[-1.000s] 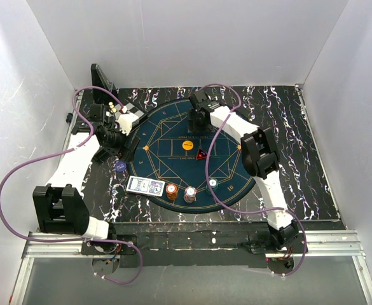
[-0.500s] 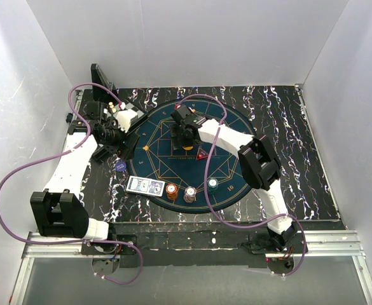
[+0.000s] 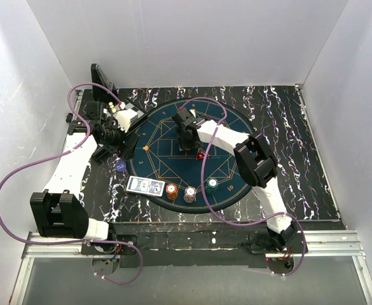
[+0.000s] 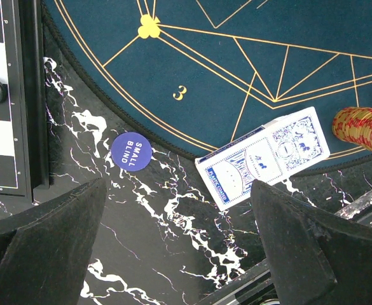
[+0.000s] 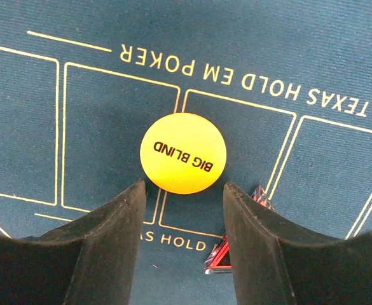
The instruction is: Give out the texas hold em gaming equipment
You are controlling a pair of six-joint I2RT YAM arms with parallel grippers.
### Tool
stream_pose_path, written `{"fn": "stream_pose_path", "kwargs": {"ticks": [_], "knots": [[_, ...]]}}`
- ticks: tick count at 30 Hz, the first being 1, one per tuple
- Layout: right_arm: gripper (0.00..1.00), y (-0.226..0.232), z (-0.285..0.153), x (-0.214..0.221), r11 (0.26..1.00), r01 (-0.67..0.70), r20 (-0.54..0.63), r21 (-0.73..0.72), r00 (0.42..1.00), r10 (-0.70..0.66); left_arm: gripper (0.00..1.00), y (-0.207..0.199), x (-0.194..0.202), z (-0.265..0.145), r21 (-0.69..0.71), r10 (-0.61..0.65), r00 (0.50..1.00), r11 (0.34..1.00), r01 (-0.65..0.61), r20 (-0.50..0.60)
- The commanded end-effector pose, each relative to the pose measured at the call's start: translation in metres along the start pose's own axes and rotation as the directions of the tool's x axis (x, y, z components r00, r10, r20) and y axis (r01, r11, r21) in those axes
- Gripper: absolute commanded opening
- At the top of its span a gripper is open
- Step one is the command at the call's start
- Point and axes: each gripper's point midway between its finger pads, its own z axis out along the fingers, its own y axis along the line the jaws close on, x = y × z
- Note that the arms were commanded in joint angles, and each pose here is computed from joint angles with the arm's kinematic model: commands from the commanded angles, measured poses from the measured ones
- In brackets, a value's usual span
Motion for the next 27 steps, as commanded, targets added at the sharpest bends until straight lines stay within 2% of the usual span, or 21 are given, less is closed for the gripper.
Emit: {"fn": "stream_pose_path", "kwargs": {"ticks": [1,9,16,19,22,23,27], "knots": [[0.56,-0.01,0.01,-0.011,0.999,-0.03,0.024,0.035,0.999,0.029,0.98,0.001,-0.014,-0.013,-0.024,0.024,0.998,0.999,-0.023,0.059],[0.45,-0.034,0.029,-0.056,0.994,-0.102,0.07,0.035,0.993,0.099,0.98,0.006,-0.01,-0.01,-0.037,0.024,0.999,0.999,-0.023,0.042],[0.45,-0.051,0.049,-0.099,0.99,-0.144,0.096,0.007,0.985,0.143,0.98,0.006,-0.009,-0.011,-0.043,0.038,0.999,0.998,-0.037,0.036],[0.45,-0.054,0.056,-0.099,0.971,-0.235,0.029,-0.048,0.971,0.236,0.98,0.005,-0.008,-0.01,-0.033,0.028,0.999,0.999,-0.027,0.033],[0.45,-0.062,0.054,-0.094,0.967,-0.252,0.033,-0.033,0.967,0.253,0.98,0.004,-0.009,-0.009,-0.028,0.02,0.999,0.999,-0.019,0.036],[0.49,-0.063,0.051,-0.097,0.967,-0.252,0.053,-0.035,0.966,0.254,0.98,0.004,-0.007,-0.008,-0.026,0.012,0.999,1.0,-0.012,0.031],[0.74,-0.073,0.032,-0.093,0.975,-0.223,0.067,-0.001,0.973,0.223,0.98,0.002,-0.005,-0.009,-0.027,0.005,0.999,1.0,-0.004,0.032]]}}
